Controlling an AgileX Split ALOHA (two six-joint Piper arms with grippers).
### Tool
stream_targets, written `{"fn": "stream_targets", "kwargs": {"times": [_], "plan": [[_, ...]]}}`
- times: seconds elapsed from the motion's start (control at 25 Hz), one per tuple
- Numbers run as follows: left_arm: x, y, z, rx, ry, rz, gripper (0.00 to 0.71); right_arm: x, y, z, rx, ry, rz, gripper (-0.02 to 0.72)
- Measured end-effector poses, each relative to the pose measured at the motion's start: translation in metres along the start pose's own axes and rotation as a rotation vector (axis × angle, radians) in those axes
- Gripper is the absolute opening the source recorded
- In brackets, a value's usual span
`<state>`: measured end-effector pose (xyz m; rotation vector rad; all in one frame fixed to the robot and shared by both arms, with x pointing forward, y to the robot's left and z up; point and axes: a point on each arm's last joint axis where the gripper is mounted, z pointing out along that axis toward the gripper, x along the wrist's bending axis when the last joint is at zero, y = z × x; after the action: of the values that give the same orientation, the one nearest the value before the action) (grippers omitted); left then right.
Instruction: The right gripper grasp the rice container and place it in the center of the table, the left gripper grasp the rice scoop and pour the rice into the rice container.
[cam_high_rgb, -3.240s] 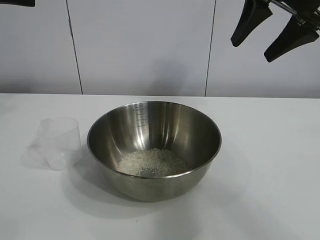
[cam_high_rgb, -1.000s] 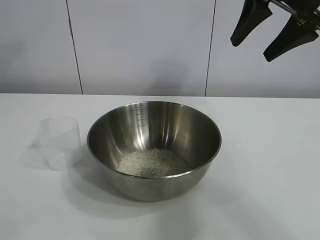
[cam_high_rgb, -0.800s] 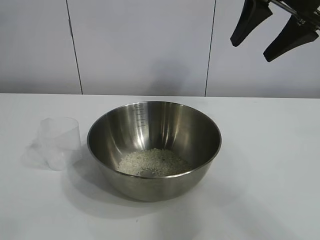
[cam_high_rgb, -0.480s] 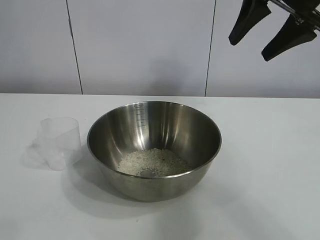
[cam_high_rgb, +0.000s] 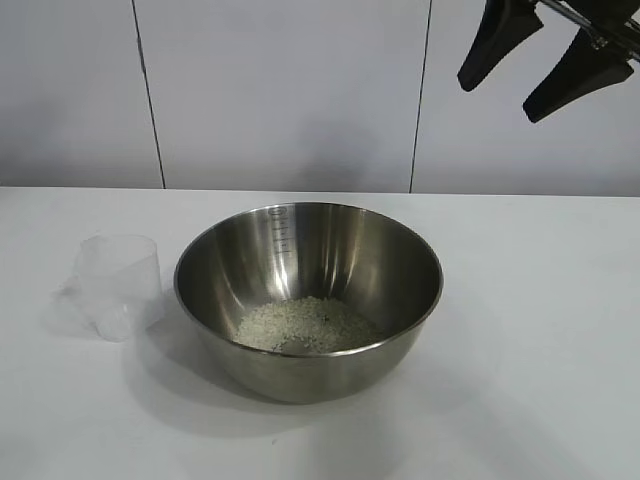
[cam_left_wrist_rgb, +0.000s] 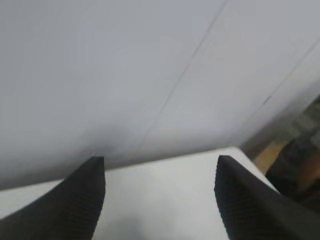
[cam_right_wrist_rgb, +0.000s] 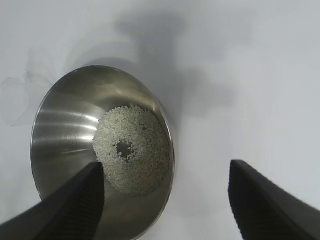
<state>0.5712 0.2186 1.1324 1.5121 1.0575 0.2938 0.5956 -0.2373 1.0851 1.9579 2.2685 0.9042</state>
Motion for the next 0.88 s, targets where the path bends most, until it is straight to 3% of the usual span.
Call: {"fn": "stream_targets", "kwargs": {"times": [0.2, 0.36, 0.6, 0.88], "plan": [[-0.005, 0.002, -0.001, 0.027, -0.041, -0.017, 0.461, 0.001, -0.001, 0.000, 0.013, 0.010, 0.004, 0.486], [-0.005, 0.005, -0.001, 0.016, -0.035, -0.018, 0.461, 0.001, -0.001, 0.000, 0.016, 0.010, 0.004, 0.486], [-0.005, 0.009, -0.001, -0.031, -0.037, -0.221, 0.461, 0.000, -0.001, 0.000, 0.007, 0.003, 0.001, 0.486], [-0.003, 0.011, -0.001, -0.055, -0.017, -0.254, 0.461, -0.001, 0.006, 0.000, -0.071, -0.016, 0.001, 0.486]]}}
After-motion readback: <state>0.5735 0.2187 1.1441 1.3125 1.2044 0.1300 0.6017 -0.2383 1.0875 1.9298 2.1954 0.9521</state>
